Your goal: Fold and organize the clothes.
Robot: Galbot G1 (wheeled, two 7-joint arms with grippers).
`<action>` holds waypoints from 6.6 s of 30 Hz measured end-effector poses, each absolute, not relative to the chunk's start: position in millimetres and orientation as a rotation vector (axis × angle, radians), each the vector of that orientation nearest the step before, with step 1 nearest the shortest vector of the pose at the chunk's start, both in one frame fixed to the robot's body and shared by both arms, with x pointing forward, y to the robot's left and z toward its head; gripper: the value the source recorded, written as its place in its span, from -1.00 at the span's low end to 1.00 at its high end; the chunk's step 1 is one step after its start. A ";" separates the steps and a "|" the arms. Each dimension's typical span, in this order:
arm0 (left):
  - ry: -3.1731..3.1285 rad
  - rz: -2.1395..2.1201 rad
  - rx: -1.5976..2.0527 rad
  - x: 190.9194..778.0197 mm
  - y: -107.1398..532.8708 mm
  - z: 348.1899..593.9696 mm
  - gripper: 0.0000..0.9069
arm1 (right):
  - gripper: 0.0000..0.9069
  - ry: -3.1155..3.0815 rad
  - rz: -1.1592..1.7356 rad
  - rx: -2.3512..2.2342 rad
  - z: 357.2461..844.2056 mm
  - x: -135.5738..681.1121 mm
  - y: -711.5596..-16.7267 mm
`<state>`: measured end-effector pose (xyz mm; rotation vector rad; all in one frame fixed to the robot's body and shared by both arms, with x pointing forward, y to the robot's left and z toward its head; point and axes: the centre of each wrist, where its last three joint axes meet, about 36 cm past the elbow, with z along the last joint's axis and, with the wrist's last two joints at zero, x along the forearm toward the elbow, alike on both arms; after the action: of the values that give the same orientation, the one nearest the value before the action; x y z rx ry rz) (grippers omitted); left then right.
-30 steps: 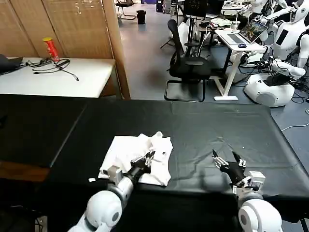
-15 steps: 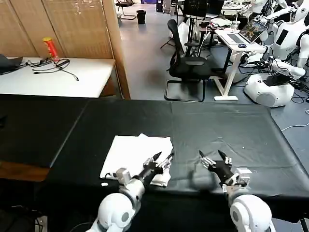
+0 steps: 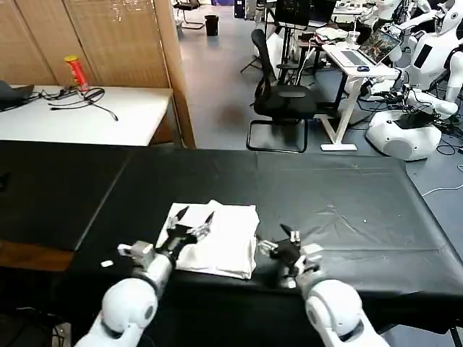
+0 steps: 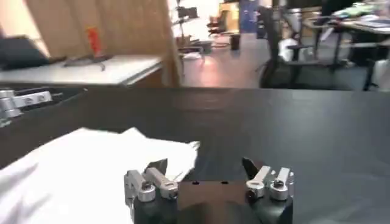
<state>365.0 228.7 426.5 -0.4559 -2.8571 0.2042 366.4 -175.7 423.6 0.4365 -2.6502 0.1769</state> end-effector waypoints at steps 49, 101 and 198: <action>-2.783 0.209 -0.158 383.0 323.4 409.2 -1.00 | 0.94 -2.884 0.036 0.251 478.9 329.6 -224.4; -3.068 -0.362 -0.585 362.2 241.0 467.3 0.94 | 0.94 -2.471 -0.412 0.660 435.6 371.0 -142.4; -2.876 -0.127 -0.142 269.4 283.7 431.0 0.94 | 0.94 -2.984 0.193 0.008 414.0 255.0 -252.2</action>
<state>269.4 283.7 431.0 -0.1419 -2.8759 -0.1275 255.0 -252.2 414.0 0.0080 -2.9838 0.1934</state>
